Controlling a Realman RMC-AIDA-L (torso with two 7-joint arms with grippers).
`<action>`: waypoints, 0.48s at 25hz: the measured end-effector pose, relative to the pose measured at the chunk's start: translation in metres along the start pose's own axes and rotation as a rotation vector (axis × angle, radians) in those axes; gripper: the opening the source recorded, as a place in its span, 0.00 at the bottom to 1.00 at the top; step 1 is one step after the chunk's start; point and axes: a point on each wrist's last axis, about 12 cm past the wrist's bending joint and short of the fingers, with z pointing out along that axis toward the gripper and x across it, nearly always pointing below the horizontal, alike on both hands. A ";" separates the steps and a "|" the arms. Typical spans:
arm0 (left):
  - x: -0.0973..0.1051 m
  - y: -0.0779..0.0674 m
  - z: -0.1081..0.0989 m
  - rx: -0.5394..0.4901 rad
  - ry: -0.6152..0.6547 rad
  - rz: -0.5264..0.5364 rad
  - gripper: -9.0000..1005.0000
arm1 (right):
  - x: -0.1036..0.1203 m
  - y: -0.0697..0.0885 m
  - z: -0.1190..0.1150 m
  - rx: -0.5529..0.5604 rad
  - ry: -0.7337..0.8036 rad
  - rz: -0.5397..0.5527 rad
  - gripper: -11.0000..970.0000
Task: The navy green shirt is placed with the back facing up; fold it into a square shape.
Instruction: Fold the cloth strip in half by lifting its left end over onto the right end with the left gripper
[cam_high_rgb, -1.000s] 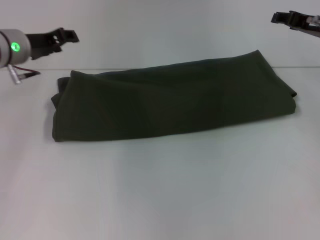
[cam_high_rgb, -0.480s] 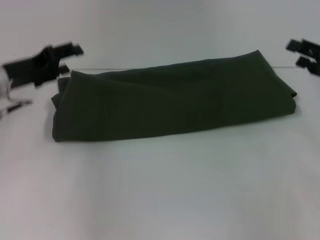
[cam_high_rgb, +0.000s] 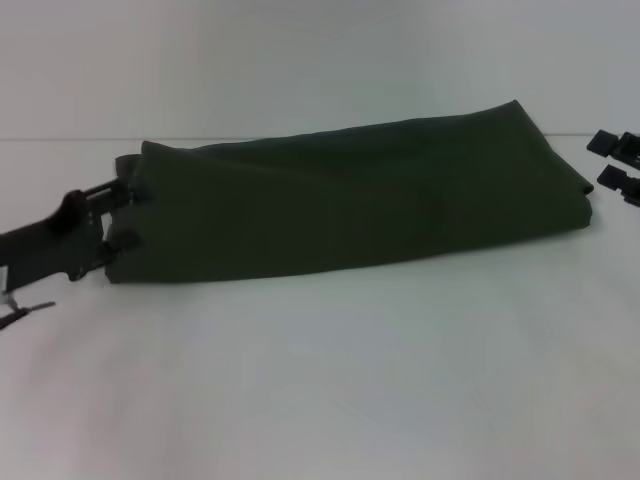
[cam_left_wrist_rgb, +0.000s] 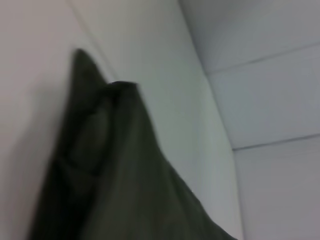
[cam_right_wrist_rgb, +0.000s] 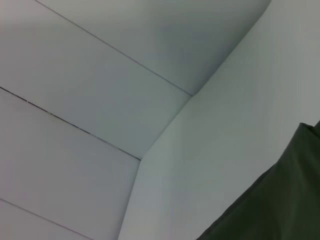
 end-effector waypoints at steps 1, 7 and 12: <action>0.002 0.004 0.003 -0.011 -0.012 -0.008 0.75 | 0.000 0.000 0.001 0.000 0.001 0.000 0.81; 0.009 0.016 0.020 -0.059 -0.089 -0.012 0.75 | 0.002 0.001 0.005 -0.002 0.003 0.000 0.80; 0.010 0.030 0.019 -0.119 -0.104 -0.032 0.75 | 0.005 -0.001 0.003 0.002 0.002 0.014 0.80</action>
